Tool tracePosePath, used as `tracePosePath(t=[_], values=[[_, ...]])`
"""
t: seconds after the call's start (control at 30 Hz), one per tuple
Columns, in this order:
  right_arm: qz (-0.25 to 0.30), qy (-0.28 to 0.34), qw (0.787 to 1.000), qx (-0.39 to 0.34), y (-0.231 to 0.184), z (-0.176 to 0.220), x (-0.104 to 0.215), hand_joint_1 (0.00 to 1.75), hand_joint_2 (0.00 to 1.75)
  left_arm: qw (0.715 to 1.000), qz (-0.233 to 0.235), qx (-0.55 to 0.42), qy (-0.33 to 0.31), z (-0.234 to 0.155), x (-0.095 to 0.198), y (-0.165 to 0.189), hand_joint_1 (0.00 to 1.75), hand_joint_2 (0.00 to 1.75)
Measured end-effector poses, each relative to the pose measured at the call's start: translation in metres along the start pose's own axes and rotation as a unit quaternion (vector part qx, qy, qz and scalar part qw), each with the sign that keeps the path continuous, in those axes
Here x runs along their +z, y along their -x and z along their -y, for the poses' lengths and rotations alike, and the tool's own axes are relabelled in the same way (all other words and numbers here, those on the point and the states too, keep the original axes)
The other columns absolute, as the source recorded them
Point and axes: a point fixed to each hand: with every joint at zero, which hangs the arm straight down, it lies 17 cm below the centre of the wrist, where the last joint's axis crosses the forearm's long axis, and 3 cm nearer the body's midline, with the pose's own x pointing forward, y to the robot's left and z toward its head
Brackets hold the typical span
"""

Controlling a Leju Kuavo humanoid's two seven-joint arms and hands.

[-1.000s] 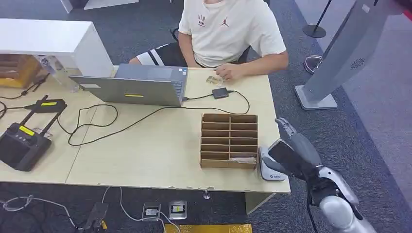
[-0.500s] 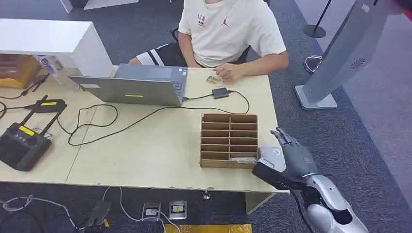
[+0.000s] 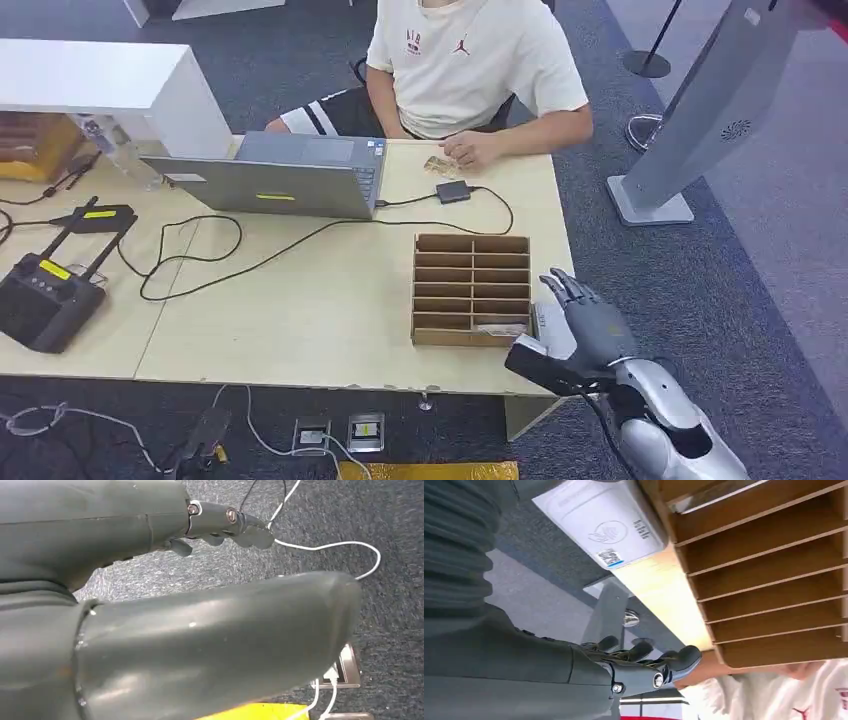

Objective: Pass the card to the sensor for recognition and then transmit it.

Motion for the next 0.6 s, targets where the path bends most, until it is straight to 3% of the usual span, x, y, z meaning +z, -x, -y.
tracePosePath(t=[0.6], values=[[0.048, -0.007, 0.999, -0.019, -0.036, -0.005, -0.017, 0.00, 1.75, 1.000, 0.031, 0.000, 0.000, 0.006, 0.001, -0.015, 0.00, 0.00]])
